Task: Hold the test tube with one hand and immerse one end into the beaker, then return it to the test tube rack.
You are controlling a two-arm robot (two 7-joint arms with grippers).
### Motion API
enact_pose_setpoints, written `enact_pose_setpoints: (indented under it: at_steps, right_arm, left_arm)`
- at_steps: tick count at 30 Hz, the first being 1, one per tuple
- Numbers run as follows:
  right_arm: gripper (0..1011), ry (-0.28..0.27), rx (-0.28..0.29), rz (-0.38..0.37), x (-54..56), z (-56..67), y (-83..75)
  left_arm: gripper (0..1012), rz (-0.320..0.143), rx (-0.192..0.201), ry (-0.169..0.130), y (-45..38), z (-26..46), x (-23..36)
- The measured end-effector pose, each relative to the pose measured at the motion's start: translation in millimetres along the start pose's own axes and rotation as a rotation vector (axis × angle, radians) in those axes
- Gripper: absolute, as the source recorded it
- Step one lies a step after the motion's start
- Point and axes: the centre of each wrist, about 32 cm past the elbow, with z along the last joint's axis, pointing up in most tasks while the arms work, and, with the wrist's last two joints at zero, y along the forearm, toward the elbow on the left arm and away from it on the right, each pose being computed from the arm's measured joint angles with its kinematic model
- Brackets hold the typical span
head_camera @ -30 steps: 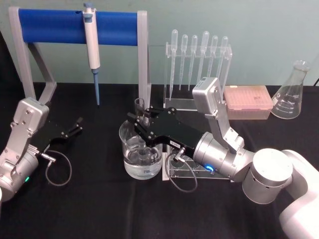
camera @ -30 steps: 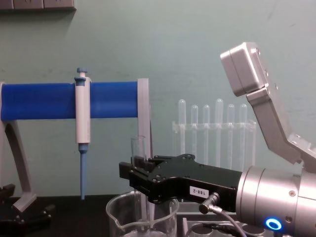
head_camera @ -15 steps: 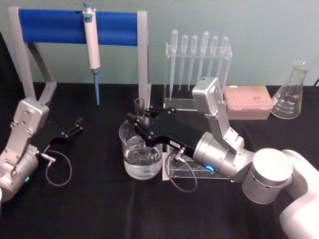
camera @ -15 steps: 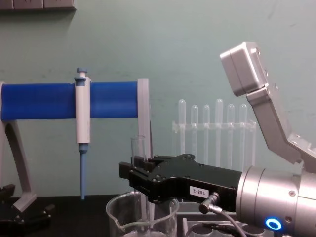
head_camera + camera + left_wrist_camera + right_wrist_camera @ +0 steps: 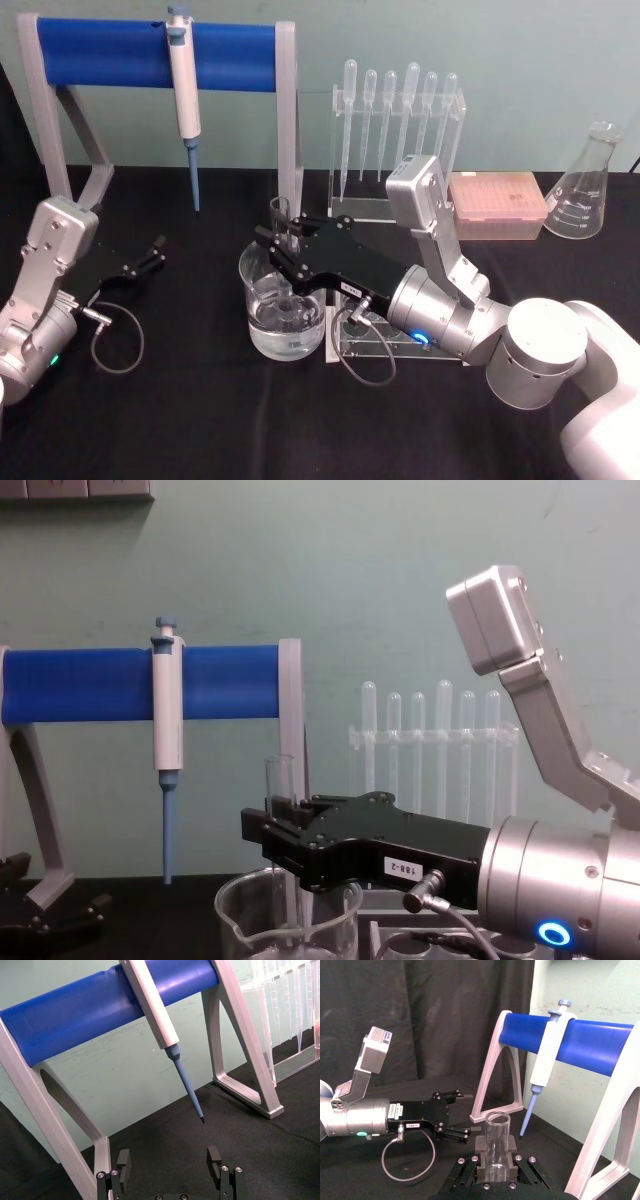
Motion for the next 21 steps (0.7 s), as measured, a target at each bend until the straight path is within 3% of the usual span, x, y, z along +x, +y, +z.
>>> enact_pose_setpoints:
  at_steps: [21]
  right_arm:
    - [225,0.0,0.0,0.0,0.0,0.0,0.0]
  left_arm:
    - [1000,0.0,0.0,0.0,0.0,0.0,0.0]
